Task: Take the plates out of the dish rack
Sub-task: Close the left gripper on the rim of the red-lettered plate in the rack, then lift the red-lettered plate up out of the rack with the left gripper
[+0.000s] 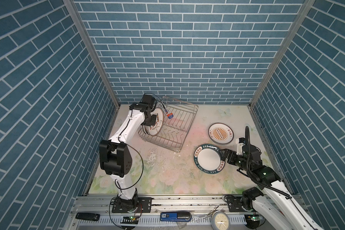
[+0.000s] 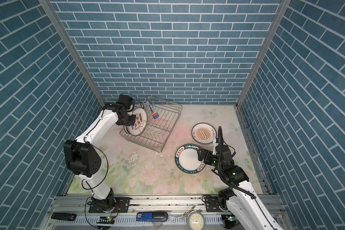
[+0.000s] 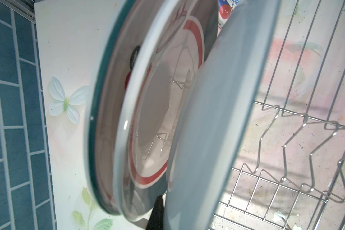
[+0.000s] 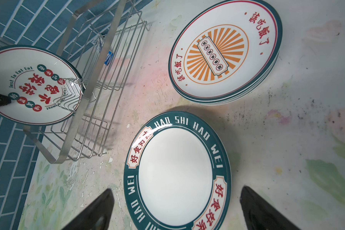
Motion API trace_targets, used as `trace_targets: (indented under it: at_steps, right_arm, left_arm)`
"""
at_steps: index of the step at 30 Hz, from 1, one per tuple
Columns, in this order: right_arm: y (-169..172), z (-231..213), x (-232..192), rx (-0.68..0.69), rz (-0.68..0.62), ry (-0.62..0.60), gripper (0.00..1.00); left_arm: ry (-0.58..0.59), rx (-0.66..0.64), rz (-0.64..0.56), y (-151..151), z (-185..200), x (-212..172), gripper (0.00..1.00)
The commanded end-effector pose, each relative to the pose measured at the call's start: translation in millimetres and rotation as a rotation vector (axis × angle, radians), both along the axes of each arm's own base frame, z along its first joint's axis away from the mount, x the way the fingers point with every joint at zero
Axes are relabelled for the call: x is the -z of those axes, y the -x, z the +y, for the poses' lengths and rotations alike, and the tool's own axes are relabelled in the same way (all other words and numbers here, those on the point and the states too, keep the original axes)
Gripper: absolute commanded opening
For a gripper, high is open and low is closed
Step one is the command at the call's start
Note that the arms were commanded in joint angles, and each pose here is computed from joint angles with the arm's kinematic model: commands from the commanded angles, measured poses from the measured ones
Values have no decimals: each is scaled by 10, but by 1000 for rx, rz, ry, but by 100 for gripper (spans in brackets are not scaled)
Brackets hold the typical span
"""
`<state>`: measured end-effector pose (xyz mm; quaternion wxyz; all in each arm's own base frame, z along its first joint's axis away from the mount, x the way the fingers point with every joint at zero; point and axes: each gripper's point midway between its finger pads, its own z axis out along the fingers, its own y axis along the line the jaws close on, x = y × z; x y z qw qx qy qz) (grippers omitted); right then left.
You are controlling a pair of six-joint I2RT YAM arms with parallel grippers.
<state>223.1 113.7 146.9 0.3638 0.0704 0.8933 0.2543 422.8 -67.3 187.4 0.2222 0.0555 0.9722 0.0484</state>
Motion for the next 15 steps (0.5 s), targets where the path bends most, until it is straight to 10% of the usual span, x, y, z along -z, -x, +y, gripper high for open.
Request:
trace_targets:
  at_steps: [1,15]
  right_arm:
    - [10,32,38,3,16,-28,99]
    - [11,71,43,-16,20,-37,99]
  left_arm:
    - [113,84,-27,109,-333,-199,0]
    - [132,91,-132,193,-316,-550,0]
